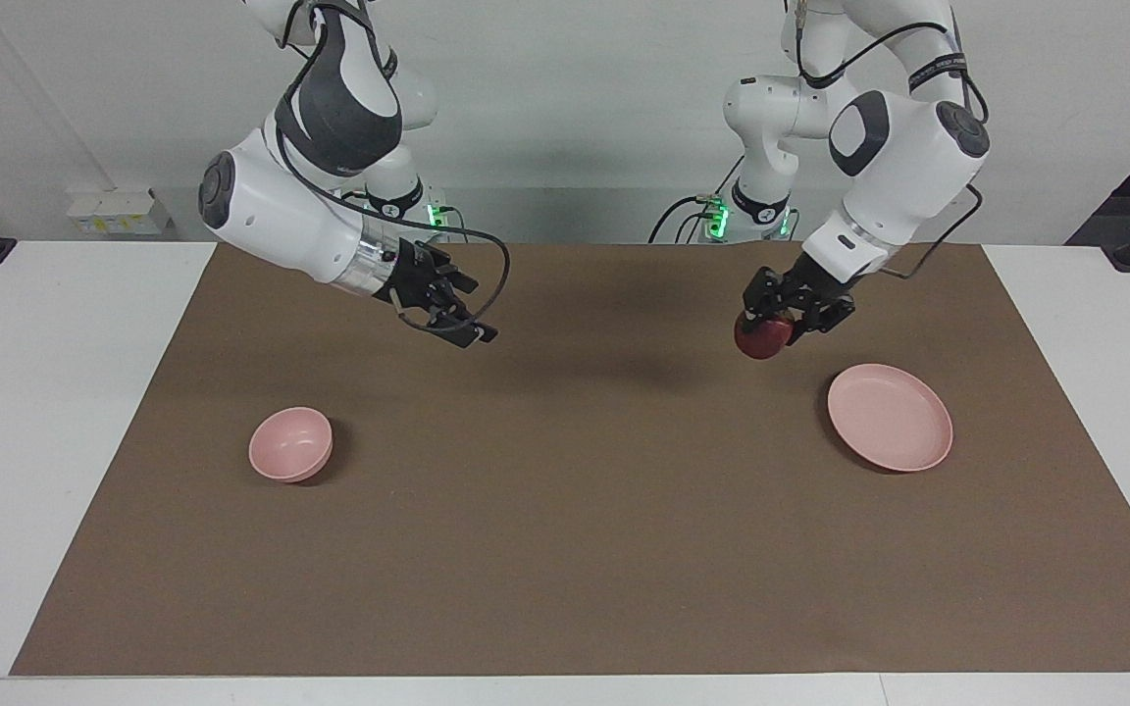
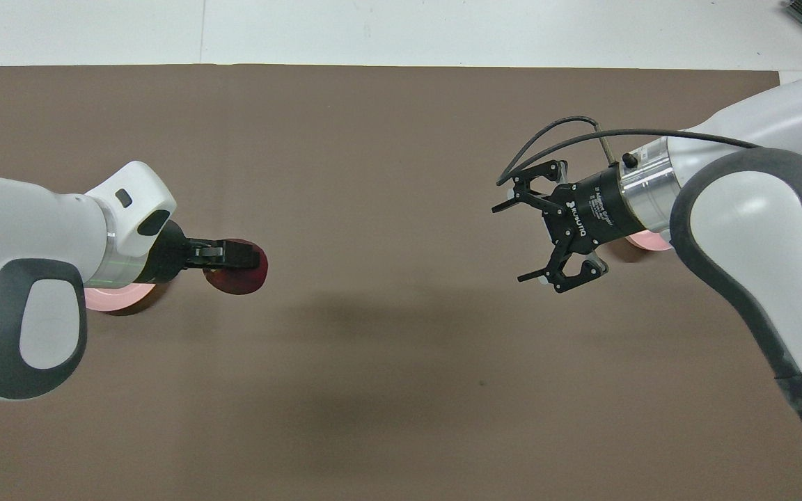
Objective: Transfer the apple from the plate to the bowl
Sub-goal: 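Carry the apple toward the open right gripper with the left gripper, then close the right gripper on the apple and open the left gripper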
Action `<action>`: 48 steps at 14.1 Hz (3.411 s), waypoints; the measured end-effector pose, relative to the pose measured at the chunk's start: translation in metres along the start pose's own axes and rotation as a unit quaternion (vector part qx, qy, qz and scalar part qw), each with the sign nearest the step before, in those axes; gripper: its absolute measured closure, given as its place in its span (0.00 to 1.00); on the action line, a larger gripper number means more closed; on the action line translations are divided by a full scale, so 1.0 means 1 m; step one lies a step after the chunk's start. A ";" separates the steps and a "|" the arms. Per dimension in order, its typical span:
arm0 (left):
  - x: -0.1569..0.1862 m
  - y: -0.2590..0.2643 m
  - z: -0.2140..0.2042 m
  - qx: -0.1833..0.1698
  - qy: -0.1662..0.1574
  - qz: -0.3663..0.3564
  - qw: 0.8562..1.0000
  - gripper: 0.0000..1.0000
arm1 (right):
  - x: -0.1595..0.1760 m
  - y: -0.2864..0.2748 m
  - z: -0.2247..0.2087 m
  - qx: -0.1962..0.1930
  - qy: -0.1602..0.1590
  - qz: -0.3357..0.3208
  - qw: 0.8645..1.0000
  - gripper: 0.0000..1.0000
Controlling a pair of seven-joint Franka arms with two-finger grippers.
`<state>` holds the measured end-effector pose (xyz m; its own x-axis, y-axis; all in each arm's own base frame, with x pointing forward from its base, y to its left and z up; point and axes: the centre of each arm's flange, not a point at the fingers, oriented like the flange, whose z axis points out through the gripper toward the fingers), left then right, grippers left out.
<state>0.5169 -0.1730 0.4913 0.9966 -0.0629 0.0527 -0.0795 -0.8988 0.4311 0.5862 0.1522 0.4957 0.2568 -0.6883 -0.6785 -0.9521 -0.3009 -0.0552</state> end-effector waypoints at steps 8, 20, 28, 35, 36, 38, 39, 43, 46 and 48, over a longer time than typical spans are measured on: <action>-0.013 0.083 0.019 -0.095 0.029 -0.023 0.995 0.28 | 0.014 -0.001 0.029 0.064 -0.111 0.026 0.991 0.00; -0.005 0.148 0.041 -0.120 0.056 -0.057 0.990 0.28 | -0.014 0.003 0.089 0.117 -0.176 0.027 0.977 0.00; -0.008 0.159 0.049 -0.123 0.063 -0.057 0.989 0.28 | -0.027 0.004 0.104 0.121 -0.163 0.024 0.979 0.00; -0.009 0.165 0.051 -0.124 0.066 -0.055 0.988 0.28 | -0.031 0.008 0.109 0.120 -0.159 0.026 0.980 0.20; -0.009 0.165 0.051 -0.124 0.066 -0.055 0.988 0.28 | -0.031 0.008 0.109 0.120 -0.159 0.026 0.980 0.20; -0.009 0.165 0.051 -0.124 0.066 -0.055 0.988 0.28 | -0.031 0.008 0.109 0.120 -0.158 0.027 0.980 0.20; -0.009 0.165 0.051 -0.124 0.066 -0.055 0.989 0.28 | -0.031 0.008 0.109 0.120 -0.158 0.026 0.980 0.20; -0.012 0.173 0.052 -0.126 0.063 -0.049 0.989 0.01 | -0.031 0.007 0.108 0.126 -0.155 0.027 0.980 0.20; -0.014 0.173 0.052 -0.125 0.057 -0.047 0.989 0.00 | -0.030 0.007 0.107 0.127 -0.154 0.027 0.979 0.20; -0.016 0.169 0.051 -0.113 0.032 -0.041 0.992 0.00 | -0.028 0.007 0.106 0.128 -0.152 0.028 0.980 0.20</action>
<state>0.4883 -0.3458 0.5169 0.9972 0.0399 0.0625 -0.0081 -0.7797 0.6261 0.5547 0.2399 0.4368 0.1793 -0.4588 -0.8703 -0.9836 -0.0661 -0.1678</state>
